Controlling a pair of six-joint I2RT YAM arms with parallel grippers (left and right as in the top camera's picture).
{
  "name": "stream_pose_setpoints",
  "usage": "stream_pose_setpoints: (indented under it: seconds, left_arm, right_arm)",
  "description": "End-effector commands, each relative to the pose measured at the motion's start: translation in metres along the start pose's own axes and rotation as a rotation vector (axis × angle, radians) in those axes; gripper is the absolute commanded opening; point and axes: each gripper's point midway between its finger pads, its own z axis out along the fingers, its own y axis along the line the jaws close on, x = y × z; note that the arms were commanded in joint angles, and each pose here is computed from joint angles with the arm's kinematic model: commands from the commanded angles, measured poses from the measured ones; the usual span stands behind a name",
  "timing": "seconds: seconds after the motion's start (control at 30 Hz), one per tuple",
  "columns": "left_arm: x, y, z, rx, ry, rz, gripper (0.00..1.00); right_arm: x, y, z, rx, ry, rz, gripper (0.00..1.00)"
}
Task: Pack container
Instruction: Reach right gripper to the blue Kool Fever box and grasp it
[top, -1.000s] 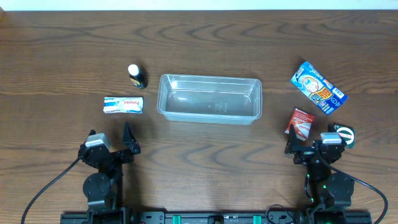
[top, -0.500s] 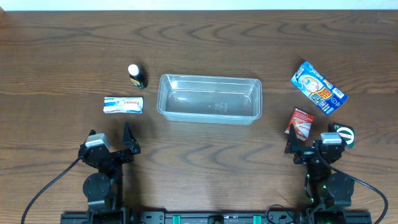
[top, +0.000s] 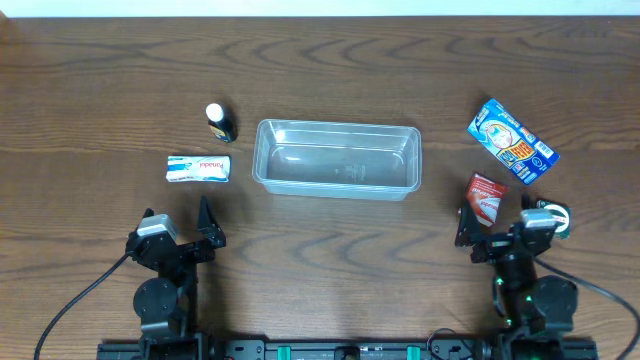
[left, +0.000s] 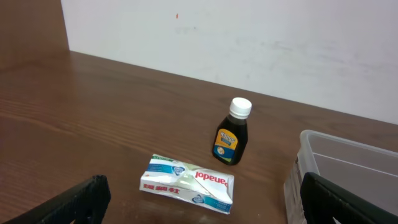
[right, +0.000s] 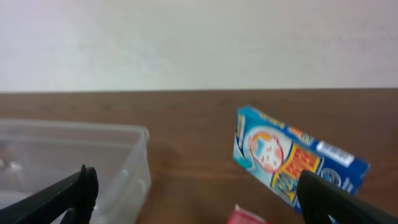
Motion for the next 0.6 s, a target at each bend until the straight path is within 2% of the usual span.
stream_pose_setpoints:
  seconds: [0.0,0.13,0.3,0.43,0.57]
  left_arm:
    - [0.016,0.006,0.001,-0.026,0.045,0.018,0.98]
    - [0.016,0.006,0.001,-0.026,0.045,0.018,0.98]
    - [0.016,0.006,0.001,-0.026,0.045,0.018,0.98]
    - [0.016,0.006,0.001,-0.026,0.045,0.018,0.98]
    - [0.016,0.006,0.001,-0.026,0.045,0.018,0.98]
  right_arm:
    - [-0.041,0.008,0.003,-0.023,-0.018,0.018,0.99]
    - [-0.067,0.01,0.026,-0.017,0.07,0.022,0.99]
    - [-0.079,0.009,0.076,-0.025,0.297,0.05,0.99]
    - [-0.076,0.002,0.117,-0.06,0.481,0.036,0.99]
    - [-0.058,-0.018,0.15,-0.027,0.629,0.061,0.99]
